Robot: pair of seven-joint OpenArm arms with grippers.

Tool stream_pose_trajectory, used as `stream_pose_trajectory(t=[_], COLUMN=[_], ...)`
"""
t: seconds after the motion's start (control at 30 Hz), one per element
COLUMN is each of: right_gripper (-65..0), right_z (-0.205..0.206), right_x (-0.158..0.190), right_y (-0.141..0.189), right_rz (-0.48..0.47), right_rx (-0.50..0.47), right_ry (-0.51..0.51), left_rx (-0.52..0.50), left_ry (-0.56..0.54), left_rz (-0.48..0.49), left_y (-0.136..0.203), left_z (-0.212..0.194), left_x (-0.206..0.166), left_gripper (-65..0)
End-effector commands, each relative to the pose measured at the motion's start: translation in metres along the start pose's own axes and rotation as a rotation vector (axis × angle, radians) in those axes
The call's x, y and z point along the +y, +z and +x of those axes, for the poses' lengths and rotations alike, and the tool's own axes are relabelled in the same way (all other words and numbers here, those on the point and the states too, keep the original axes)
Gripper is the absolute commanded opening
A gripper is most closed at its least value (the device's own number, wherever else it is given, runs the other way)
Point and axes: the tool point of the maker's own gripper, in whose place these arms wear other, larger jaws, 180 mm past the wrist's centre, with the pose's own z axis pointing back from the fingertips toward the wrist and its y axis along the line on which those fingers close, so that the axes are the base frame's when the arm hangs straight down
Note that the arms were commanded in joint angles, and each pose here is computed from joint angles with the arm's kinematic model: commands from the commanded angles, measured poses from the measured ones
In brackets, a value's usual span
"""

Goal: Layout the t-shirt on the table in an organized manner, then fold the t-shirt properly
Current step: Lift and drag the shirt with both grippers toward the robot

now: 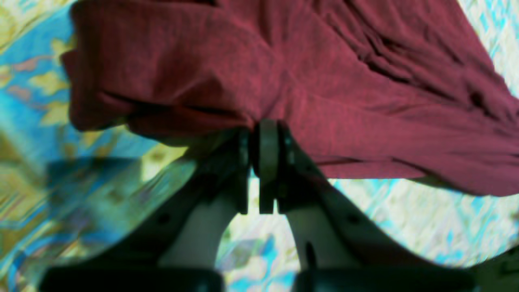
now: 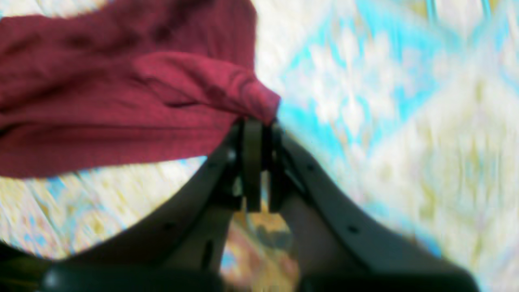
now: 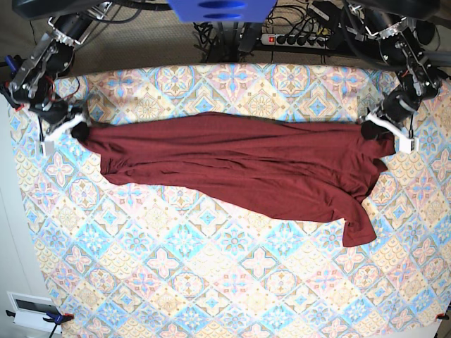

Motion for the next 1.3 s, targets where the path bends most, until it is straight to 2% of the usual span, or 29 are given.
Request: stream_pose_trajectory(t=[0.0, 0.33, 0.57, 0.93, 1.07, 1.13, 1.27], right_gripper=[-64.2, -64.2, -64.2, -64.2, -64.0, -63.9, -63.7], right_z=[0.017, -0.024, -0.019, -0.022, -0.023, -0.023, -0.025], right_x=[-0.003, -0.013, -0.021, -0.019, -0.019, -0.019, -0.019], right_y=[0.008, 0.016, 0.042, 0.040, 0.040, 0.040, 0.040], right_rz=[-0.010, -0.036, -0.099, -0.095, -0.094, -0.094, -0.094], right_rx=[-0.054, 0.036, 0.003, 0.012, 0.016, 0.016, 0.019], right_ry=[0.028, 0.015, 0.054, 0.052, 0.052, 0.052, 0.051], left_rx=[-0.033, 0.066, 0.105, 0.118, 0.129, 0.129, 0.200], left_ry=[-0.023, -0.027, -0.015, -0.011, 0.069, 0.090, 0.096], left_rz=[0.007, 0.063, 0.079, 0.084, 0.160, 0.168, 0.176], left_y=[0.006, 0.021, 0.026, 0.026, 0.028, 0.029, 0.033], left_z=[0.011, -0.026, -0.044, -0.049, -0.052, -0.052, -0.061], left_x=[0.002, 0.024, 0.029, 0.029, 0.042, 0.043, 0.046], left_gripper=[-65.0, -65.0, -65.0, -64.7, -56.2, -52.7, -49.7])
